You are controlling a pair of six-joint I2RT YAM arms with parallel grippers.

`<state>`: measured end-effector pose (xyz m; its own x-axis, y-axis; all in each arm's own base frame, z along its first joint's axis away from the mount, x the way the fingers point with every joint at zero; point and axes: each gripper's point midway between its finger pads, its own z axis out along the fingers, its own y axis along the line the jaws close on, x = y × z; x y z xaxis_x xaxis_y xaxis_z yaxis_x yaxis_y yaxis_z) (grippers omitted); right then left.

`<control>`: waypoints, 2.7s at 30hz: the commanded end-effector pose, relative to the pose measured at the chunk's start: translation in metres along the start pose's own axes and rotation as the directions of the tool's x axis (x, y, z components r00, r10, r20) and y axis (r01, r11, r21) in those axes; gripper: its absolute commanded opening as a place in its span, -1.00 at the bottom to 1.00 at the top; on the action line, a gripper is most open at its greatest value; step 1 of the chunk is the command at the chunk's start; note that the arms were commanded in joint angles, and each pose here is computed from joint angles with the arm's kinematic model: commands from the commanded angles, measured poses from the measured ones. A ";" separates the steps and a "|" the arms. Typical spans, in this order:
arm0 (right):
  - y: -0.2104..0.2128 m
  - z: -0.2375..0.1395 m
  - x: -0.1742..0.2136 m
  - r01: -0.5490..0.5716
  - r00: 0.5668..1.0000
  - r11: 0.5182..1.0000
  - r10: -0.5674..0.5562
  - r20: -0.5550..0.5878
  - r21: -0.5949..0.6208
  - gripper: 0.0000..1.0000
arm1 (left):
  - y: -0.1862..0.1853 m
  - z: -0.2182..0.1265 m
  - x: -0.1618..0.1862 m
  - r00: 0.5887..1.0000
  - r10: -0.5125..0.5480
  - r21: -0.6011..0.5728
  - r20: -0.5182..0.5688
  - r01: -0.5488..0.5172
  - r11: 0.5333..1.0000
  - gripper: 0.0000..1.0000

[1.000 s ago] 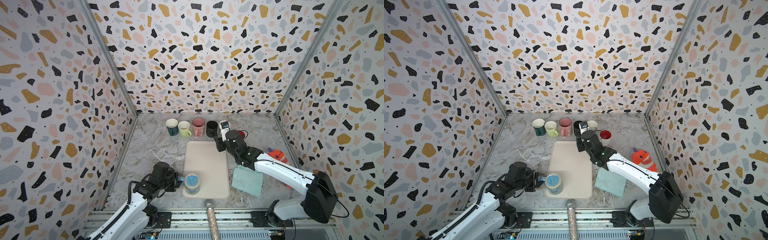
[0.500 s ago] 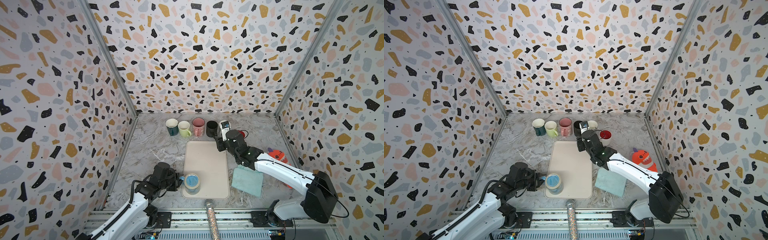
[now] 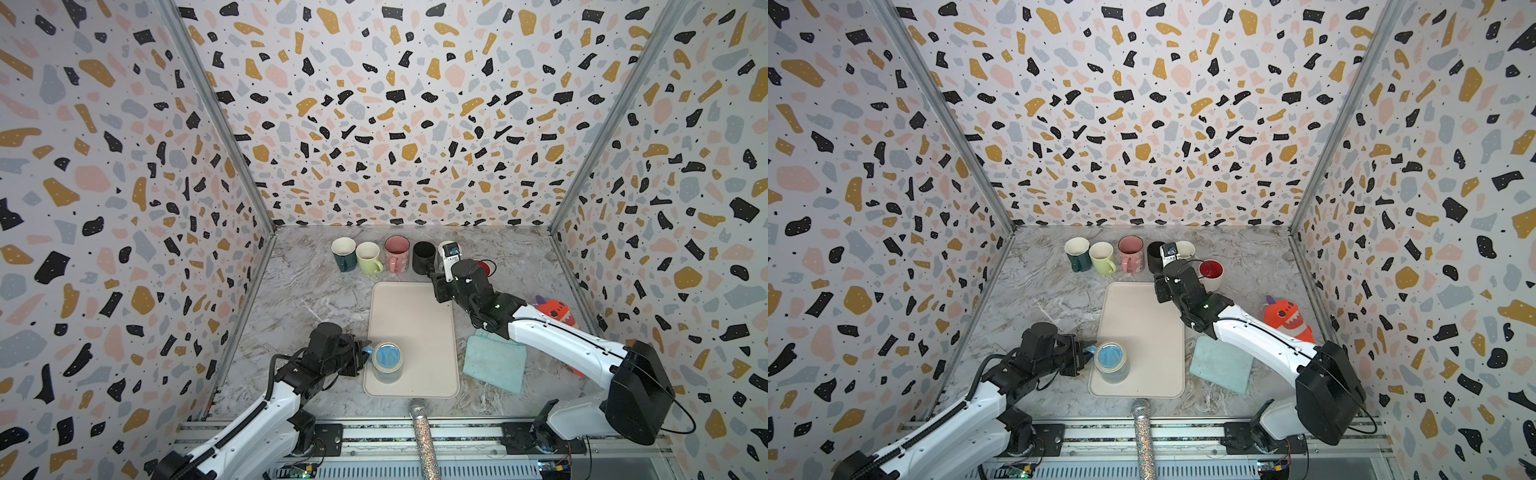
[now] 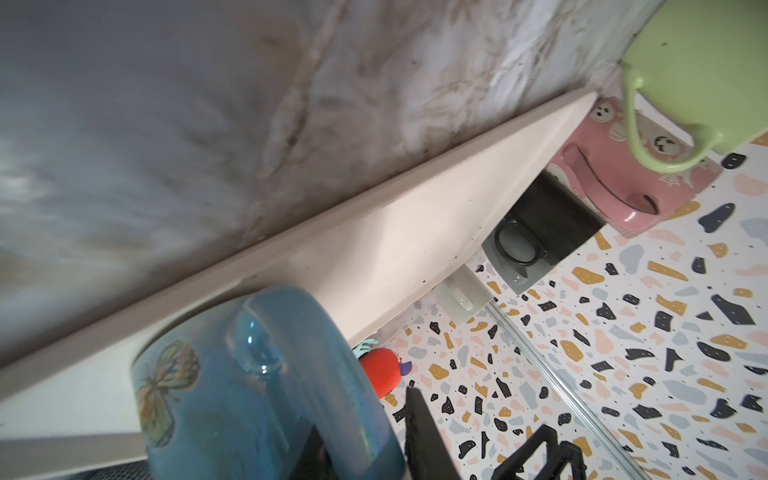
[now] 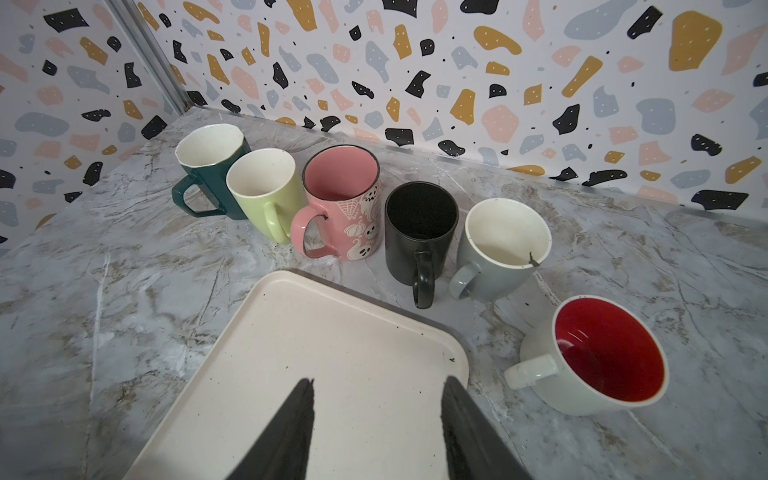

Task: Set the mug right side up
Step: 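Close the left gripper on the blue butterfly mug and lift it, then raise the blue mug toward the right gripper while the right gripper reaches in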

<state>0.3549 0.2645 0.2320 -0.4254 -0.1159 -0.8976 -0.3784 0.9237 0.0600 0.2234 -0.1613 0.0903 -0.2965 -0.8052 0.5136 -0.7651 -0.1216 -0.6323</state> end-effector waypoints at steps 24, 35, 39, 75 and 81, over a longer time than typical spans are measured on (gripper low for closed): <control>-0.015 -0.022 0.001 -0.019 1.000 0.999 0.018 0.006 0.029 -0.02 | -0.148 -0.022 0.086 0.553 0.821 0.287 0.140 -0.817 0.501 -1.00; -0.022 -0.033 -0.008 0.013 0.999 0.998 -0.014 0.030 0.056 -0.05 | -0.169 -0.038 0.110 0.042 0.969 0.188 0.244 -0.982 -0.005 -1.00; -0.022 -0.038 -0.012 0.032 0.999 0.998 -0.034 0.038 0.052 -0.07 | -0.171 -0.045 0.119 -0.134 0.941 0.127 0.311 -0.975 -0.181 -1.00; 0.094 -0.088 -0.055 0.224 0.972 0.740 -0.220 0.087 -0.634 0.19 | -0.154 -0.048 0.160 -0.859 0.339 -0.633 0.383 -0.511 -0.581 -1.00; 0.097 -0.098 -0.066 0.245 0.968 0.701 -0.221 0.123 -0.669 0.26 | -0.154 -0.049 0.153 -0.883 0.322 -0.687 0.342 -0.469 -0.556 -1.00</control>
<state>0.2744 0.3256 0.3144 -0.2795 -0.2913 -0.9149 -0.8925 0.4302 0.1357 0.2660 -0.2510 0.2479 0.1416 0.5453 -0.8262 0.3076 0.7691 0.5603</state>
